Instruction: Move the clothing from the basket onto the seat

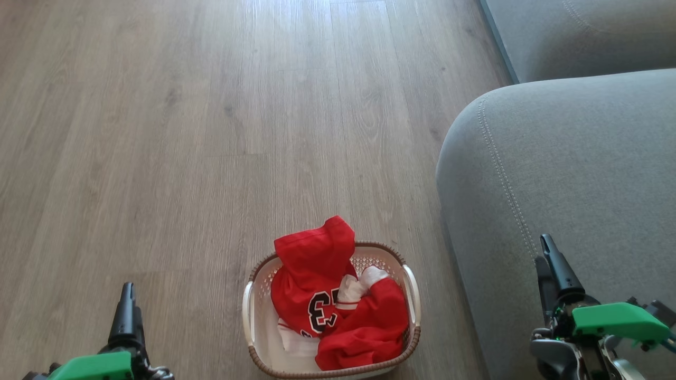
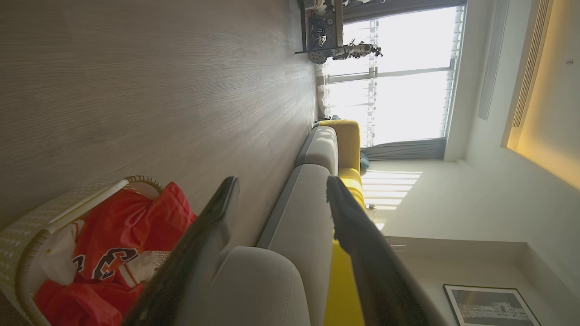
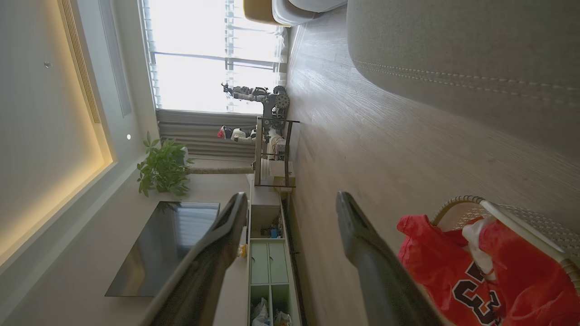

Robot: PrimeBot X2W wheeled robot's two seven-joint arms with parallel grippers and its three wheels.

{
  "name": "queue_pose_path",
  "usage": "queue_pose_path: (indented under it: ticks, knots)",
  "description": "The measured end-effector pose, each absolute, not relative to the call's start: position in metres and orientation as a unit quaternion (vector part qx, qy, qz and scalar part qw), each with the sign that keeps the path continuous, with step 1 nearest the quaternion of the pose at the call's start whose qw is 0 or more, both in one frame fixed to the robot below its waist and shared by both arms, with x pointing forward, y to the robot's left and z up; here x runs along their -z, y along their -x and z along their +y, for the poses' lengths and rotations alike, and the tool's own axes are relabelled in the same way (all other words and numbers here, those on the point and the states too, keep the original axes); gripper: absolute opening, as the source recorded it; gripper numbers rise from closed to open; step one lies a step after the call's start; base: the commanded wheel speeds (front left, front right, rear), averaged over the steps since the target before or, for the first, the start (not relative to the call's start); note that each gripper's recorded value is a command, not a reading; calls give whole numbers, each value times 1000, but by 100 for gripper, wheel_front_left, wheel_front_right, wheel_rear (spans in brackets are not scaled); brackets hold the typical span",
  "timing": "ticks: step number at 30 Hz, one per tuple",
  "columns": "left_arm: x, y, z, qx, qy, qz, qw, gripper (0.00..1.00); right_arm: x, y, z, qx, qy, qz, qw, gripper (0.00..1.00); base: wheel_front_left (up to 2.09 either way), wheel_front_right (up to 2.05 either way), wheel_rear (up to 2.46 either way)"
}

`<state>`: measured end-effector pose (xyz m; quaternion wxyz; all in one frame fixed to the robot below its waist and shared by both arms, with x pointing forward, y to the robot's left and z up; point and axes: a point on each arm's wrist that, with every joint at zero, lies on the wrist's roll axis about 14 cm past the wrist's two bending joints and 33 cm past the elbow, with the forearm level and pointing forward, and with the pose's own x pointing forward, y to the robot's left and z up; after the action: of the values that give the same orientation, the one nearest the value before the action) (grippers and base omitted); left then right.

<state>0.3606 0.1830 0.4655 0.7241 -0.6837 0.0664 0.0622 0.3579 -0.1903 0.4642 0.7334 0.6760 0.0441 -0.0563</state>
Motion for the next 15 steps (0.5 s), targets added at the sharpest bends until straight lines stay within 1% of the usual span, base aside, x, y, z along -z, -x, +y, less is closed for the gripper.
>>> queue_pose_path:
  ticks: [7,15]
  knots:
    - [-473,-362,181,-55,651,61,754,100,-476,-361,-186,35,-649,29,759,100,0,0,0]
    - [-480,-363,178,-47,595,57,800,100,-489,-363,-183,12,-611,13,792,100,0,0,0]
